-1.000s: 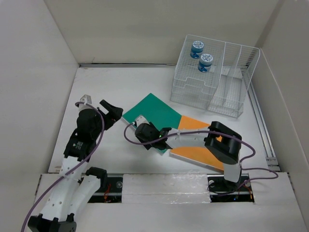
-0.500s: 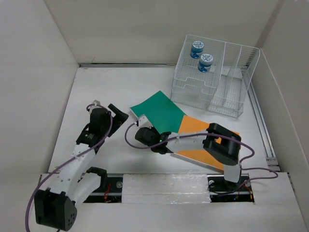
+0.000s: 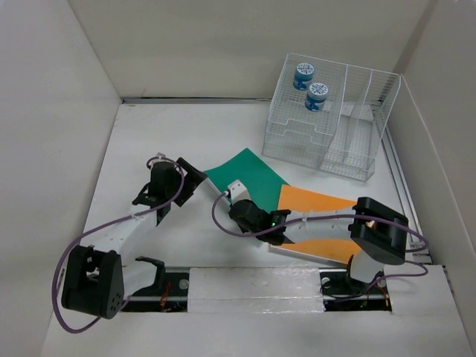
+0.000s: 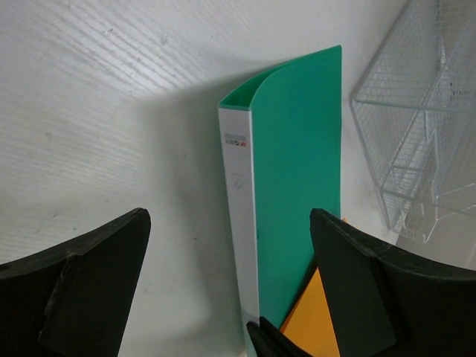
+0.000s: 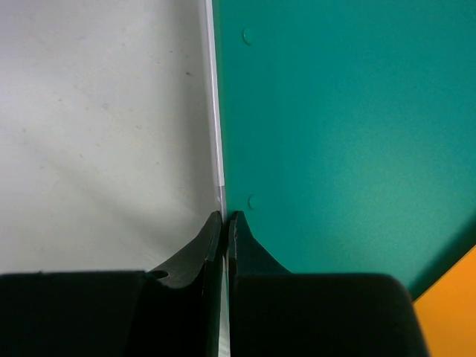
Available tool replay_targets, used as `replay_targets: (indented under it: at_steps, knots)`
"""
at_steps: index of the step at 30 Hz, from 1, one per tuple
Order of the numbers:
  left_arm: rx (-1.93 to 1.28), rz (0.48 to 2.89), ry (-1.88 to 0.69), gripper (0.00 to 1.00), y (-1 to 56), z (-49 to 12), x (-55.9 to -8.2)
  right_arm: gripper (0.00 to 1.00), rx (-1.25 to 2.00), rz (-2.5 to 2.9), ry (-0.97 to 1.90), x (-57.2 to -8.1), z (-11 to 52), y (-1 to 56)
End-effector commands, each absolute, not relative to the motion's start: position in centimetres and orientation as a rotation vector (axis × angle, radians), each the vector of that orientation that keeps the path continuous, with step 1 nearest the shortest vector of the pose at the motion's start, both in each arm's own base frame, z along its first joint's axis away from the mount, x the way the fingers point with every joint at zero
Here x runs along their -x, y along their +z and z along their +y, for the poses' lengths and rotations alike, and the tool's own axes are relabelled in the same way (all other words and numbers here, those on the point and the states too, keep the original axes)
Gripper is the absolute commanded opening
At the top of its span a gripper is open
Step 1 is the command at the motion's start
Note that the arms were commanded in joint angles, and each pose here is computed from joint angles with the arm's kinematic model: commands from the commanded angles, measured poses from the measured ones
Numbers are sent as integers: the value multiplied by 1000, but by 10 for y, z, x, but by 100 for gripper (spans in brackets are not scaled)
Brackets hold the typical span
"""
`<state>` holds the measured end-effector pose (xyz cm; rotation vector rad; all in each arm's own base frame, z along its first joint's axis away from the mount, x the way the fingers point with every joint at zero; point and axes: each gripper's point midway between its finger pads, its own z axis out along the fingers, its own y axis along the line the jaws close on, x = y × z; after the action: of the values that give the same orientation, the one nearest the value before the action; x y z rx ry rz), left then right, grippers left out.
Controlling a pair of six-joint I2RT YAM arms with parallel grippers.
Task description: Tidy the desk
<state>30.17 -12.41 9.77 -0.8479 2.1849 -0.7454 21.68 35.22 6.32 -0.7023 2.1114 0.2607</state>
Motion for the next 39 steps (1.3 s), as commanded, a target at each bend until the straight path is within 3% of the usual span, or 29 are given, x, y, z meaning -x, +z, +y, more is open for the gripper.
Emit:
replay_targets:
  at_steps: [1,7,14,17,21,26,27,28,30,31,34,39]
  knots:
    - [786,2100,-869,85,119,-140,-322,0,677,2059,446,-206,382,86]
    - [813,2136,-776,81,96,-133,-333,0,700,2017,505,-195,392,99]
    - [829,2099,-764,65,88,-133,-351,0,684,1960,582,-185,395,129]
    - [810,2069,-815,50,89,-138,-355,0,692,1958,600,-183,394,132]
    - [759,2022,-913,0,102,-149,-357,0,692,1979,585,-183,394,123]
    - [734,1987,-916,0,113,-145,-348,1,675,1976,566,-186,393,129]
    - [739,1982,-910,0,116,-143,-346,9,669,1976,561,-187,393,133]
    - [741,1946,-907,0,128,-140,-346,34,677,1999,528,-187,389,130]
    - [761,1957,-882,0,132,-135,-340,55,668,1974,514,-183,395,147]
    - [759,1969,-880,0,138,-136,-333,72,688,1976,481,-181,392,147]
    - [756,1947,-911,0,160,-136,-323,91,705,1950,473,-173,399,162]
    - [750,1957,-901,0,185,-132,-308,100,702,1897,357,-183,411,183]
